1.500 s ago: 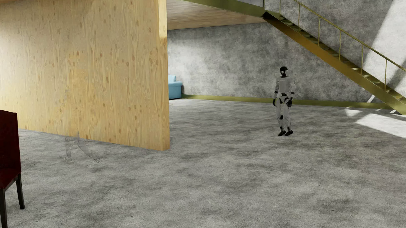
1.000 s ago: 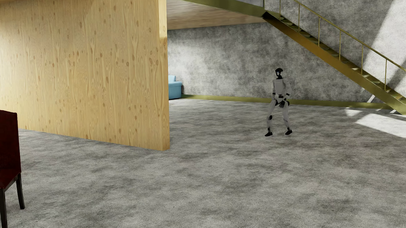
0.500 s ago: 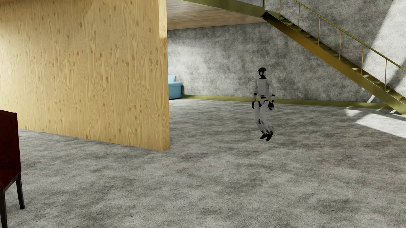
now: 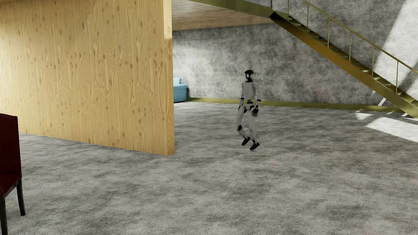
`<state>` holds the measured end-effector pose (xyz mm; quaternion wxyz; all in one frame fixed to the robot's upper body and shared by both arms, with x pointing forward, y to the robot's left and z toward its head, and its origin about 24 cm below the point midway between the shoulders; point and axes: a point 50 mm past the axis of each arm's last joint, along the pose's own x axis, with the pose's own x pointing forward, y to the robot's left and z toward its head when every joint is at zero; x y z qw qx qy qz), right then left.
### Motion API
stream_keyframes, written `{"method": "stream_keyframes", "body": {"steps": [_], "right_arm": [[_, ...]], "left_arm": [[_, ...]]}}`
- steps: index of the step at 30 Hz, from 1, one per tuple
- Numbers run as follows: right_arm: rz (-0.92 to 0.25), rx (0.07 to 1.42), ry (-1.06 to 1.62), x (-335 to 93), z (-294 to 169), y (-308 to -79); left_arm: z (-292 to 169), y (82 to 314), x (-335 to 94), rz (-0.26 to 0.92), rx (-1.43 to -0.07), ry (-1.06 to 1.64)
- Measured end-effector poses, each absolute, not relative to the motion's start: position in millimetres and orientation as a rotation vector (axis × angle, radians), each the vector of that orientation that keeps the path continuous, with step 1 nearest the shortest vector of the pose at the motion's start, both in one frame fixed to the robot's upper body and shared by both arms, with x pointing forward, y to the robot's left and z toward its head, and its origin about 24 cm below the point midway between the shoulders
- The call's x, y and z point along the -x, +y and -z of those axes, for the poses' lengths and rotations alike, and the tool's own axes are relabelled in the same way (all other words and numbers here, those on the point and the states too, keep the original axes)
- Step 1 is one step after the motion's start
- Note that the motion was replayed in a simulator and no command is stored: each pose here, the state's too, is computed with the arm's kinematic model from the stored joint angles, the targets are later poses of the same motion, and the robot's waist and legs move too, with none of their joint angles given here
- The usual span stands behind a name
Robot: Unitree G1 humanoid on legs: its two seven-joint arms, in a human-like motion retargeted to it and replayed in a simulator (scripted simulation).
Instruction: Circle the corner
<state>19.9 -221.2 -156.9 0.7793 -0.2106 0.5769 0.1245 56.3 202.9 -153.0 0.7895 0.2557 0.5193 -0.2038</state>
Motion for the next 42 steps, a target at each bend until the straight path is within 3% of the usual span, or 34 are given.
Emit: {"method": "stream_keyframes", "body": {"steps": [4, 7, 10, 12, 13, 14, 15, 17, 20, 22, 24, 27, 29, 36, 39, 42], "right_arm": [[-0.247, 0.444, 1.289, -4, 157, -226], [-0.251, 0.445, 1.344, 10, 159, -227], [-0.246, 0.454, 1.439, 31, 162, -231], [-0.229, 0.431, 1.385, 18, 161, -227], [-0.234, 0.427, 1.336, 4, 161, -223], [-0.244, 0.429, 1.279, -9, 158, -220], [-0.233, 0.425, 1.233, -20, 155, -221], [-0.227, 0.418, 1.116, -50, 147, -217], [-0.188, 0.443, 0.970, -97, 131, -226], [-0.148, 0.434, 0.962, -103, 130, -232], [-0.119, 0.407, 1.035, -82, 138, -234], [-0.201, 0.434, 1.180, -40, 151, -228], [-0.239, 0.445, 1.242, -17, 154, -226], [-0.209, 0.481, 1.546, 75, 149, -254], [-0.197, 0.486, 1.622, 92, 147, -259], [-0.267, 0.503, 1.479, 47, 156, -245]], "left_arm": [[128, 208, -121, 0.378, -0.567, 0.900], [120, 211, -137, 0.322, -0.542, 0.850], [145, 211, -89, 0.302, -0.491, 1.037], [154, 205, -67, 0.371, -0.517, 1.115], [157, 204, -58, 0.344, -0.486, 1.151], [156, 199, -48, 0.394, -0.497, 1.147], [162, 201, -31, 0.346, -0.459, 1.226], [163, 201, -5, 0.417, -0.491, 1.281], [163, 199, 9, 0.439, -0.491, 1.313], [162, 201, 19, 0.455, -0.498, 1.335], [162, 203, 28, 0.459, -0.500, 1.366], [163, 222, 8, 0.345, -0.507, 1.358], [160, 223, -23, 0.354, -0.537, 1.263], [110, 224, -146, 0.244, -0.522, 0.810], [121, 227, -128, 0.192, -0.474, 0.884], [150, 235, -67, 0.253, -0.524, 1.144]]}}
